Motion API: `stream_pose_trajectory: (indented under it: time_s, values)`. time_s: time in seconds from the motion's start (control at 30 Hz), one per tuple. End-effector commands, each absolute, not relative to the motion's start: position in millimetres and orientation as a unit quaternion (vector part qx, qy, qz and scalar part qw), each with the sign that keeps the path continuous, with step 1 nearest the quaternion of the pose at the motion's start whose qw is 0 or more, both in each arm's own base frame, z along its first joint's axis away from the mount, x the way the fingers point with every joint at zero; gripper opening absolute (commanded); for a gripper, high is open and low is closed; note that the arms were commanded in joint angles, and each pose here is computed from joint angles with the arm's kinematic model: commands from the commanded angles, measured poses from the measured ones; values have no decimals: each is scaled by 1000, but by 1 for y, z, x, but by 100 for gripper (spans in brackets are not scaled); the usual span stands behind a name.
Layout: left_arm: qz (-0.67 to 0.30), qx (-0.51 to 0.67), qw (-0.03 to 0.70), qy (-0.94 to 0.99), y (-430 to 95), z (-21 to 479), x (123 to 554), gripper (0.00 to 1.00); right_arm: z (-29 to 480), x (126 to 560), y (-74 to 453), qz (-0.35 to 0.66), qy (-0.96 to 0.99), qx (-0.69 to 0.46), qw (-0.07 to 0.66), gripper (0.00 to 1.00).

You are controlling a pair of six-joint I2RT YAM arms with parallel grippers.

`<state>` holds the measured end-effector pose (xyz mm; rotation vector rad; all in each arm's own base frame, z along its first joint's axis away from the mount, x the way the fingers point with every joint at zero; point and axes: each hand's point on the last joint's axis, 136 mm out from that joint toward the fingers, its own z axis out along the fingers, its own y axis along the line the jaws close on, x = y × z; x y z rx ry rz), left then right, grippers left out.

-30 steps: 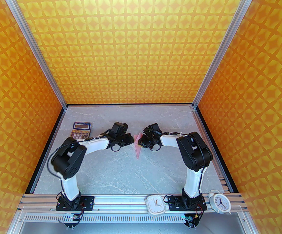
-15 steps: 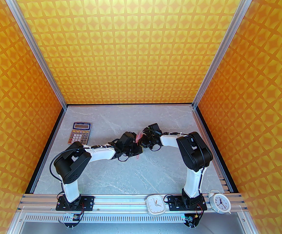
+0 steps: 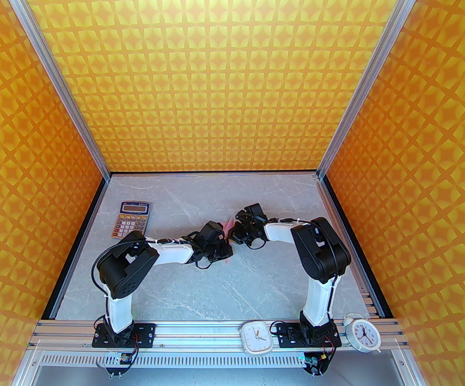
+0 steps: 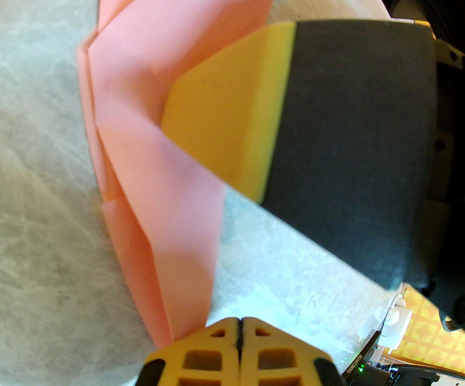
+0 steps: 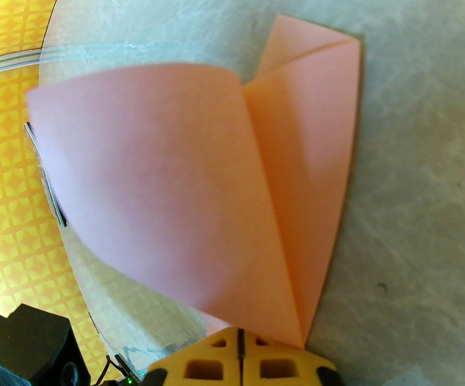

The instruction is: Fold a paper plane with a square sheet of paper (fold left side to right side)

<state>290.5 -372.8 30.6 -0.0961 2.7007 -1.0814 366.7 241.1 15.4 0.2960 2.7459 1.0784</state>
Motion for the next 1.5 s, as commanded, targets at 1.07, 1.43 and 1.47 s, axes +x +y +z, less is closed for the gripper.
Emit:
stream_pose_trajectory:
  time_s: [1.07,1.43,1.47]
  values:
    - [-282,-17,31,959,-338,-15,212,0,-21,354,218,301,941,136,72,4]
    - [-314,-5,74,947,-335,28,231,0,-19,354,219,304,940,135,72,4]
    - [-323,-8,86,942,-335,37,239,0,-19,354,219,304,940,136,73,4]
